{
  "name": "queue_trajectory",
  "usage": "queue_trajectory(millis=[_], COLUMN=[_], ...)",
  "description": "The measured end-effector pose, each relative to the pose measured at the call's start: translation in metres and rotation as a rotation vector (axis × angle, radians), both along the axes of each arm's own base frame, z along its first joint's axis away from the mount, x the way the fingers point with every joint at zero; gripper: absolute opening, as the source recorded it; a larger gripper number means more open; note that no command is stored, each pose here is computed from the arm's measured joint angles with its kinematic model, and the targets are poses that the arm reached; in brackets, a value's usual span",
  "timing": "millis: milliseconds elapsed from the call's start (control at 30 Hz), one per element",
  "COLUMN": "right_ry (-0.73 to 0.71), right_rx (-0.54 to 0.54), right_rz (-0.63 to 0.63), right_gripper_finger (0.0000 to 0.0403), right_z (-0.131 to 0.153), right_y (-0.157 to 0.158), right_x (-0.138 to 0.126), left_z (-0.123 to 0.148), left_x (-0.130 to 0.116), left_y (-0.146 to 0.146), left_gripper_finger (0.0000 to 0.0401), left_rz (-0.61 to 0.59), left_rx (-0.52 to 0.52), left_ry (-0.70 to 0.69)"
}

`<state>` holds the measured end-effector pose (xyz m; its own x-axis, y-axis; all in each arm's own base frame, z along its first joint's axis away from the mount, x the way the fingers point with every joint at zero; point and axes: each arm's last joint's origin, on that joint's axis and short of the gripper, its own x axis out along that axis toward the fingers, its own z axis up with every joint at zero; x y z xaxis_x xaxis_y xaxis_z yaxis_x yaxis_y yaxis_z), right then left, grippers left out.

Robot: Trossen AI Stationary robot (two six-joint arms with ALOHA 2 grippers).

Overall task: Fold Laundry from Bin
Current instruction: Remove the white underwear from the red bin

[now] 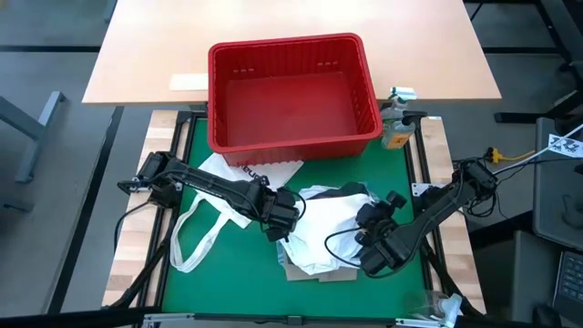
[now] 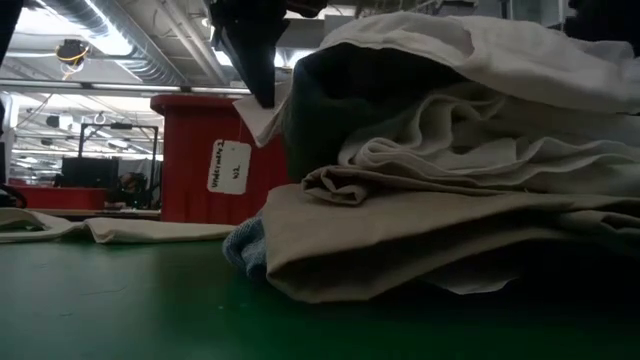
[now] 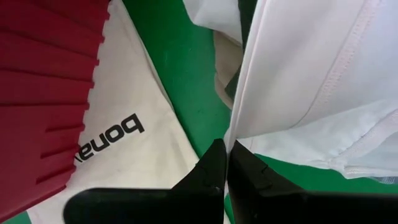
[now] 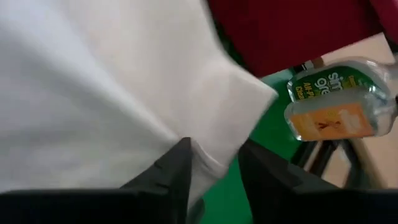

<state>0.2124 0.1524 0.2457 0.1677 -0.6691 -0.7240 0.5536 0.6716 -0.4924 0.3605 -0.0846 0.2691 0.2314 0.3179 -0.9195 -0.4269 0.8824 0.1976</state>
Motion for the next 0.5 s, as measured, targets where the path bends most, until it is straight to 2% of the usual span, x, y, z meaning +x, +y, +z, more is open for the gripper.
queue_trajectory(millis=[200,367,500], right_ry=[0.216,0.274,0.26], right_rx=[0.084,0.14,0.164], right_rz=[0.099,0.107,0.113], right_gripper_finger=[0.0151,0.015,0.0149], right_z=[-0.0023,-0.0023,0.0041], right_y=[0.0023,0.0035,0.0031], right_x=[-0.003,-0.0045,-0.0054], left_z=[0.0001,0.0003,0.0002], left_x=[0.0004,0.001,0.0009], left_y=[0.0001,-0.0001,-0.0003], left_gripper_finger=[0.0,0.0,0.0], left_rz=[0.001,0.001,0.0], left_rx=[-0.001,-0.003,-0.013], left_ry=[-0.004,-0.012,-0.009])
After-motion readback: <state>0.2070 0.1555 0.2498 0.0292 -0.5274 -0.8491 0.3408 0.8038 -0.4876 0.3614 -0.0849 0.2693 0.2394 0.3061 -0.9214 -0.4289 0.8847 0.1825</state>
